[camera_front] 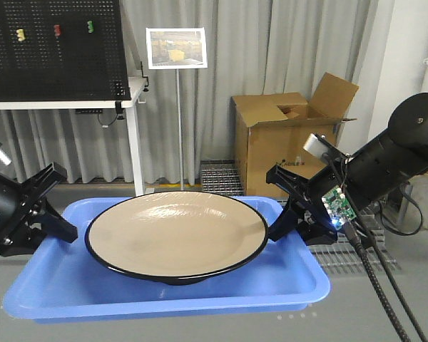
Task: Place disk in tray to left cabinet
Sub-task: 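Carry the tray with both grippers while driving to the open cabinet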
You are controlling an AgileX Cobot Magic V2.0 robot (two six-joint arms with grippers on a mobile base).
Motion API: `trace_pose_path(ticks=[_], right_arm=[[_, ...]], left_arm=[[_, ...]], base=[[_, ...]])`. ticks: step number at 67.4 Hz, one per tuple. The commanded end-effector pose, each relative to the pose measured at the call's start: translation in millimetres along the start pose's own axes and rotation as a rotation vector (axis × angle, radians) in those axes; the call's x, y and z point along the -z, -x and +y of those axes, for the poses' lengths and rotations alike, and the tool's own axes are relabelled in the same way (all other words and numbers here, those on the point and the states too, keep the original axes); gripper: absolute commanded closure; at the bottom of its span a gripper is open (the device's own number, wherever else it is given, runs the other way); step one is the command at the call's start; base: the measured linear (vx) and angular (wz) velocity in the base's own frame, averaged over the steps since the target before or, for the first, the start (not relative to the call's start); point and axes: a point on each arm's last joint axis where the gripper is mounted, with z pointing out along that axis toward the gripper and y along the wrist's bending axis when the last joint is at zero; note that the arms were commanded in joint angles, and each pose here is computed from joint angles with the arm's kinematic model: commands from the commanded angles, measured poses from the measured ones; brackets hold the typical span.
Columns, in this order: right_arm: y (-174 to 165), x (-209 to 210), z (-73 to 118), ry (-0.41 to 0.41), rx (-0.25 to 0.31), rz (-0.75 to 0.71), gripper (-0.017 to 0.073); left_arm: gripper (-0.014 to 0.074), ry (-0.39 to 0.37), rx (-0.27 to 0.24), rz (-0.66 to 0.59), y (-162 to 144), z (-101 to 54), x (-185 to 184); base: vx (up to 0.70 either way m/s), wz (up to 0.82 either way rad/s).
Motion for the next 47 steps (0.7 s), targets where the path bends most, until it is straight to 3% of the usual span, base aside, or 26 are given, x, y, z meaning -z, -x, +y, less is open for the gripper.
trace_pose_path(ticks=[1, 47], right_arm=[[-14.7, 29.3, 34.8, 0.173, 0.025, -0.01, 0.0564], [-14.7, 29.3, 34.8, 0.173, 0.025, -0.01, 0.0564]], left_arm=[[0.0594, -0.193, 0.005, 0.01, -16.1, -35.7, 22.3], [0.0594, -0.192, 0.005, 0.01, -16.0, -35.7, 22.3]], base=[[0.65, -0.04], [0.62, -0.04]])
